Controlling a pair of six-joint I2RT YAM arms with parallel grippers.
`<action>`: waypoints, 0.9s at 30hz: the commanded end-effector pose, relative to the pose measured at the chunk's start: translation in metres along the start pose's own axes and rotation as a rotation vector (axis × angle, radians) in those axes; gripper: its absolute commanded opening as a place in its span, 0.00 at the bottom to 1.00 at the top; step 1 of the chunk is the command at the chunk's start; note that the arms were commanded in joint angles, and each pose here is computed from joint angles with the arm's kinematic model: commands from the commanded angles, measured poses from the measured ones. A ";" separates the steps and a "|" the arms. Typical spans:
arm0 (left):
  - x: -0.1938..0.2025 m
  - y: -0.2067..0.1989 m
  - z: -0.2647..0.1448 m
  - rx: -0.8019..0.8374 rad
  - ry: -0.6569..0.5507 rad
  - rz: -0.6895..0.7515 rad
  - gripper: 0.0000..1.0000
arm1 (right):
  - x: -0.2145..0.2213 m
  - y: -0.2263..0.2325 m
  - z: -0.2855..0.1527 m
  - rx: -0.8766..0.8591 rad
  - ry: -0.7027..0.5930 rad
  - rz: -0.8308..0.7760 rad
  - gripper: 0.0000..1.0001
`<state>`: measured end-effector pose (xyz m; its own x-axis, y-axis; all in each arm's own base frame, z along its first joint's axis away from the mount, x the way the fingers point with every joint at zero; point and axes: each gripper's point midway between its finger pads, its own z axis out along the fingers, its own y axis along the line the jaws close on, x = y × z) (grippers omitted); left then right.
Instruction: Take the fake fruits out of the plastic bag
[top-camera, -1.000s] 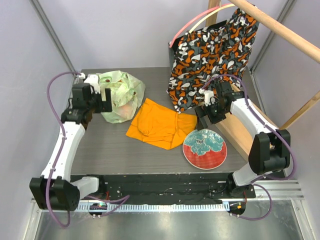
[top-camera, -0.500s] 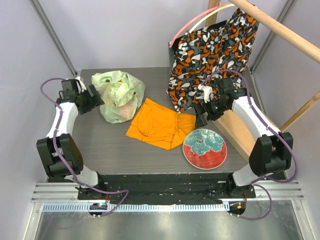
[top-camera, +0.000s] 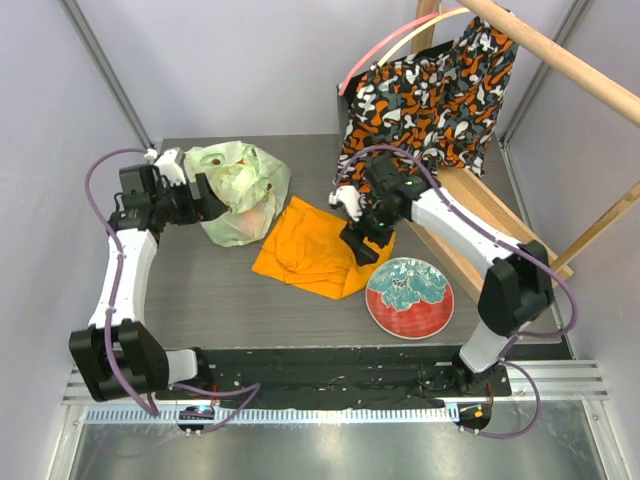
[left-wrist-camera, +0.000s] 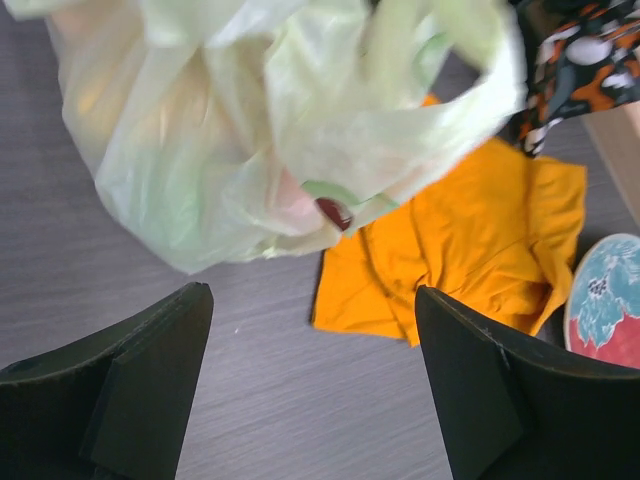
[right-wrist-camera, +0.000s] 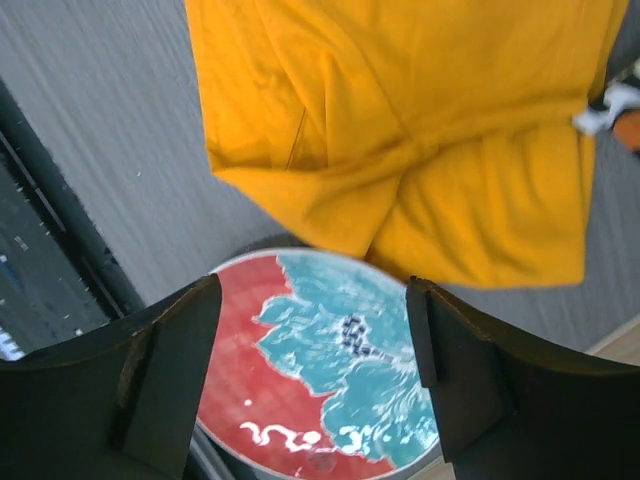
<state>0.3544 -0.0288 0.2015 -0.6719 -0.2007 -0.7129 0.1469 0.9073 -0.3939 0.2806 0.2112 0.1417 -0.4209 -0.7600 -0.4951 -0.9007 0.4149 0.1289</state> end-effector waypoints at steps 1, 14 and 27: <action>-0.054 -0.034 -0.027 0.094 -0.190 0.091 0.88 | -0.030 -0.017 0.032 0.067 0.042 -0.137 0.74; -0.047 -0.040 -0.070 0.001 -0.254 0.084 0.86 | -0.062 -0.123 0.129 0.337 0.222 -0.231 0.02; -0.035 -0.037 -0.068 -0.014 -0.197 0.058 0.86 | -0.172 -0.305 0.096 0.957 -0.154 -0.185 0.01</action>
<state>0.3185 -0.0306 0.2835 -0.4920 -0.2068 -0.8457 0.1783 0.9269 -0.3304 0.5966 0.2695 0.0431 -0.2739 -0.8613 -0.4279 -0.6599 0.4920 -0.5679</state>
